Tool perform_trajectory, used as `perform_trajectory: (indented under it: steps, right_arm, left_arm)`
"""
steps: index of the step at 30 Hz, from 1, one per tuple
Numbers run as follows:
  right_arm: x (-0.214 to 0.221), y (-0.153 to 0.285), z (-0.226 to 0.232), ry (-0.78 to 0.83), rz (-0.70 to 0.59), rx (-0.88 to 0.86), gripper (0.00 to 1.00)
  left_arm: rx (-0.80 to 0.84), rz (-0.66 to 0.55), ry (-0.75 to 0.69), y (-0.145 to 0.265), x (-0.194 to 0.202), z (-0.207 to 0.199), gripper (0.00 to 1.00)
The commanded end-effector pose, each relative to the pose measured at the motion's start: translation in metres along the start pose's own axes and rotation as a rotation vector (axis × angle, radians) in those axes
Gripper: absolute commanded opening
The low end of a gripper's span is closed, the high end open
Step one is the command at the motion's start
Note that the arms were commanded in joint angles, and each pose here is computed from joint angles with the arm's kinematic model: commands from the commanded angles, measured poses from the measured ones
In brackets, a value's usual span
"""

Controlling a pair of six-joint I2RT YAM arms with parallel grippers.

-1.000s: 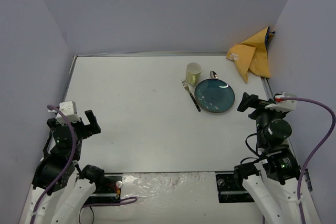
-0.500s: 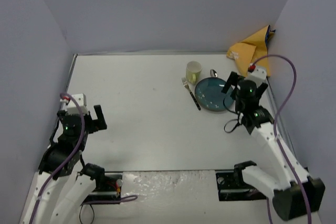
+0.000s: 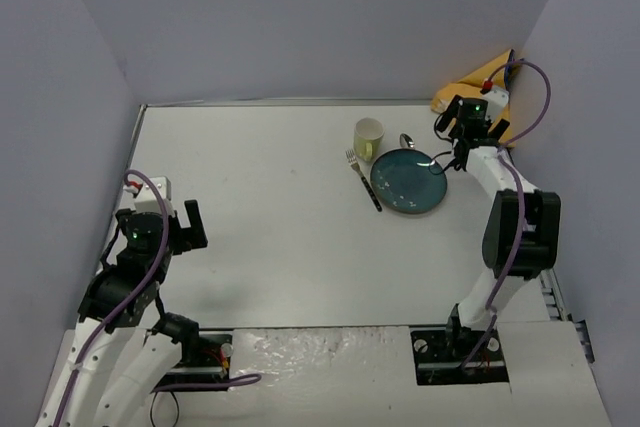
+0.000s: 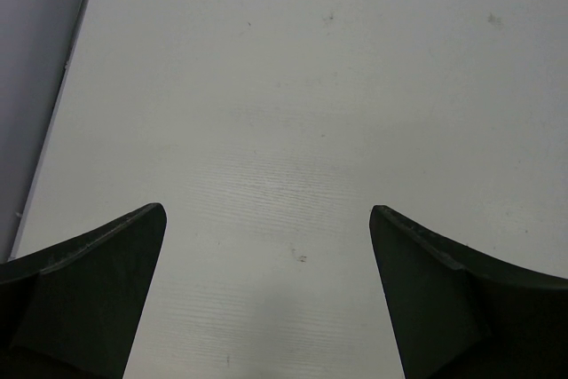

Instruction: Set the dinner table for one person

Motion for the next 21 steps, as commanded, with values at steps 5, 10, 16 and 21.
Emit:
perform_trajectory:
  steps: [5, 10, 16, 21]
  right_arm:
    - [-0.026, -0.086, -0.006, -0.004, -0.086, -0.066, 1.00]
    - [-0.009, -0.124, 0.002, 0.054, -0.071, -0.100, 1.00]
    - [-0.009, -0.151, 0.009, 0.085, -0.088, -0.113, 0.96]
    - [-0.020, -0.160, 0.013, 0.111, -0.116, -0.118, 0.69]
  left_arm:
    - [-0.021, -0.073, 0.040, 0.002, -0.019, -0.001, 0.97]
    - [-0.045, -0.067, 0.036, 0.001, -0.018, 0.001, 0.97]
    - [-0.070, -0.065, 0.035, 0.000, -0.018, 0.005, 0.97]
    - [-0.084, -0.062, 0.034, -0.001, -0.017, 0.006, 0.97]
Point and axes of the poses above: each gripper's point midway between its finger pads, its own y axis back along the fingers, its own z axis along the line the jaws close on, x = y × z, the point moved 4 cm from there along y, back along the fingers, and after that the axes turned 11 degrees about y, right-handed, at the moved point
